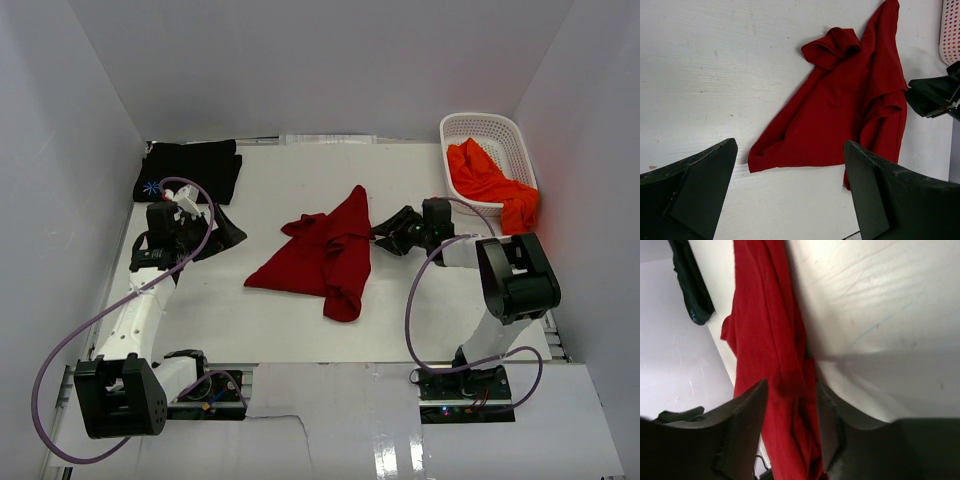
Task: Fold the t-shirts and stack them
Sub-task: Flatten out the tshirt
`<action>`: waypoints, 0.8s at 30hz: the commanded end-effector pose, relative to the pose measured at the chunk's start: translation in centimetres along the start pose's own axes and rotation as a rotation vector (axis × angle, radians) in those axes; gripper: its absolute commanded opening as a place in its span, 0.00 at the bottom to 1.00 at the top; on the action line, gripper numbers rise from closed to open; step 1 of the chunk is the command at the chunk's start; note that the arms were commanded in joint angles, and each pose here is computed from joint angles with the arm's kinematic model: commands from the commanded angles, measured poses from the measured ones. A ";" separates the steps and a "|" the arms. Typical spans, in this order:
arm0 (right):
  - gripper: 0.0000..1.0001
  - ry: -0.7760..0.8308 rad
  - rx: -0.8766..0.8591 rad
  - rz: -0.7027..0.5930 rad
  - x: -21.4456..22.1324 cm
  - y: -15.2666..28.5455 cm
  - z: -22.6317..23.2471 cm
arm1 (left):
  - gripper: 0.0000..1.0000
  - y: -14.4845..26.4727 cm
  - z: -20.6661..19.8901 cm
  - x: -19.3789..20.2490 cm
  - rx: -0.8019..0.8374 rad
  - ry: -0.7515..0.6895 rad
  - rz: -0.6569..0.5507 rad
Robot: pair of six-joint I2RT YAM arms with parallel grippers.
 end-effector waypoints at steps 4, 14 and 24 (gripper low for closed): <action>0.39 0.008 0.012 -0.004 -1.0 -2.2 -0.6 | 0.98 0.6 -0.9 -0.9 0.024 -0.044 -0.046; 0.08 0.142 -0.032 -0.019 -3.1 -1.4 3.5 | 0.98 0.8 -1.0 -0.9 0.022 -0.046 -0.054; 0.08 0.325 -0.127 -0.036 -5.7 3.4 10.8 | 0.98 0.9 -1.1 -0.9 0.029 -0.045 -0.053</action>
Point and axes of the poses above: each gripper's point midway between its finger pads, its own y axis back along the fingers, its own z axis along the line the jaws close on, x = y × z, the point moved 7 cm from there along y, back along the fingers, and after that the axes turned 14 degrees about y, right-handed, at the moved point
